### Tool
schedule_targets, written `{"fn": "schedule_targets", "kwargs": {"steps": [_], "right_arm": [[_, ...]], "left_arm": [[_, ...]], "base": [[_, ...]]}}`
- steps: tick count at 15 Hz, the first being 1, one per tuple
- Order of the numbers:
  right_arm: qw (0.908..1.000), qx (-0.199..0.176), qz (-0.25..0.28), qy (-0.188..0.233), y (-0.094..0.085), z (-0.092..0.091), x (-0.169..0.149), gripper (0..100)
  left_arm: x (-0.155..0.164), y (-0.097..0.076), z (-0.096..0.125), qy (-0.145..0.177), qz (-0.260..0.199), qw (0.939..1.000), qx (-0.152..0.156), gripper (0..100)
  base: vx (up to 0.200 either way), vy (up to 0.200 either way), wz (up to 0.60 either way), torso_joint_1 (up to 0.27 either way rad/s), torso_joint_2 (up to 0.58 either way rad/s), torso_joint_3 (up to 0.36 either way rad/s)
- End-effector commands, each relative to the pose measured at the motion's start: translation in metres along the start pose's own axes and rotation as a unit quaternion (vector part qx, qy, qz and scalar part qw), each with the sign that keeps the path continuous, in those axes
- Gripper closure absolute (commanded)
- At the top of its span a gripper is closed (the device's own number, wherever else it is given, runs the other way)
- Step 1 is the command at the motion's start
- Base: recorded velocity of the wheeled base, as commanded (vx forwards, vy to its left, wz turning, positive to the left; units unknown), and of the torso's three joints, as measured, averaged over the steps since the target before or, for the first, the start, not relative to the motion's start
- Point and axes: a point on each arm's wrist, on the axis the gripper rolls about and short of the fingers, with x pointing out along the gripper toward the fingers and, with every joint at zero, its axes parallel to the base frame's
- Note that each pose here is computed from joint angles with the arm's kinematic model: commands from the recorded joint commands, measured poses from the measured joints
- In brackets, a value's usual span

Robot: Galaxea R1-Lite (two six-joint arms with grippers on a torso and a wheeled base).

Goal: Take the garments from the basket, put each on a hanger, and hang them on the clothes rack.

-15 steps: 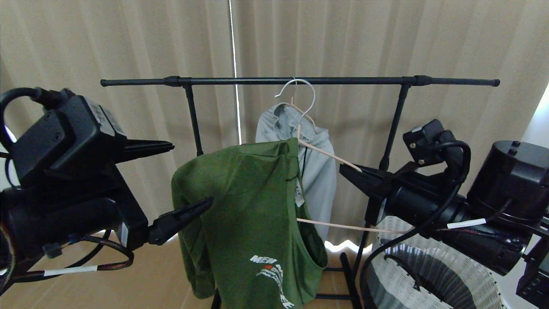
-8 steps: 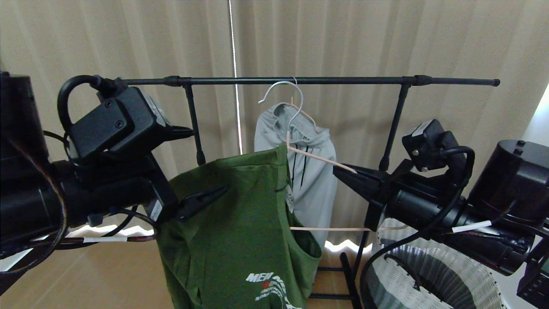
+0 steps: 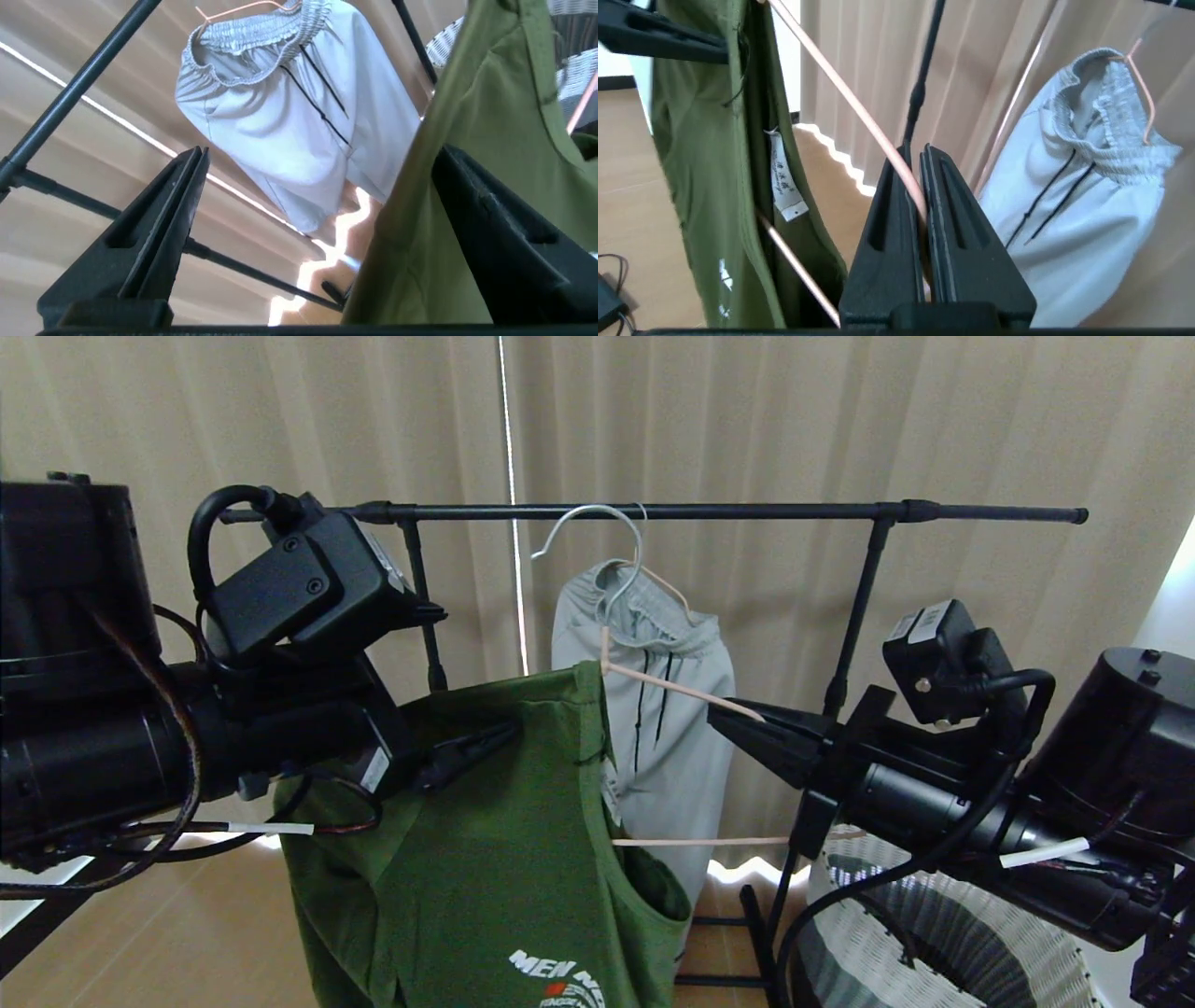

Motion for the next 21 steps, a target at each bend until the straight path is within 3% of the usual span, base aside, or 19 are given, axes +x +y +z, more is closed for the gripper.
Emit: {"fn": "schedule_targets", "kwargs": {"steps": [1,2,3,10,16,17,21], "right_arm": [[1.0,-0.001,0.005,-0.005,0.002,0.002,-0.001,100],[0.9998,-0.004,0.016,-0.007,0.004,0.003,-0.002,100],[0.9997,-0.006,0.023,-0.007,0.005,0.003,-0.003,100],[0.9993,-0.009,0.031,-0.016,0.006,0.007,-0.009,100],[0.9994,-0.009,0.03,-0.014,0.005,0.006,-0.008,100],[0.9994,-0.009,0.03,-0.014,0.005,0.006,-0.008,0],[0.9995,-0.011,0.022,-0.019,0.003,0.009,-0.011,0]], "left_arm": [[0.001,-0.001,-0.001,0.002,-0.002,1.0,0.0,0],[0.001,0.0,-0.001,0.001,-0.001,1.0,0.0,0],[0.001,0.0,-0.001,0.001,-0.001,1.0,0.001,100],[-0.003,-0.004,-0.005,0.006,-0.005,1.0,0.0,100],[-0.013,-0.005,-0.004,-0.013,0.014,0.9998,0.003,100],[-0.014,-0.004,-0.004,-0.013,0.015,0.9998,0.002,100],[-0.013,-0.003,-0.006,0.006,0.036,0.9993,-0.001,100]], "base": [[0.0,0.0,0.0,0.0,0.0,0.0],[0.0,0.0,0.0,0.0,0.0,0.0],[0.0,0.0,0.0,0.0,0.0,0.0],[0.0,0.0,0.0,0.0,0.0,0.0],[0.0,0.0,0.0,0.0,0.0,0.0],[0.0,0.0,0.0,0.0,0.0,0.0],[0.0,0.0,0.0,0.0,0.0,0.0]]}}
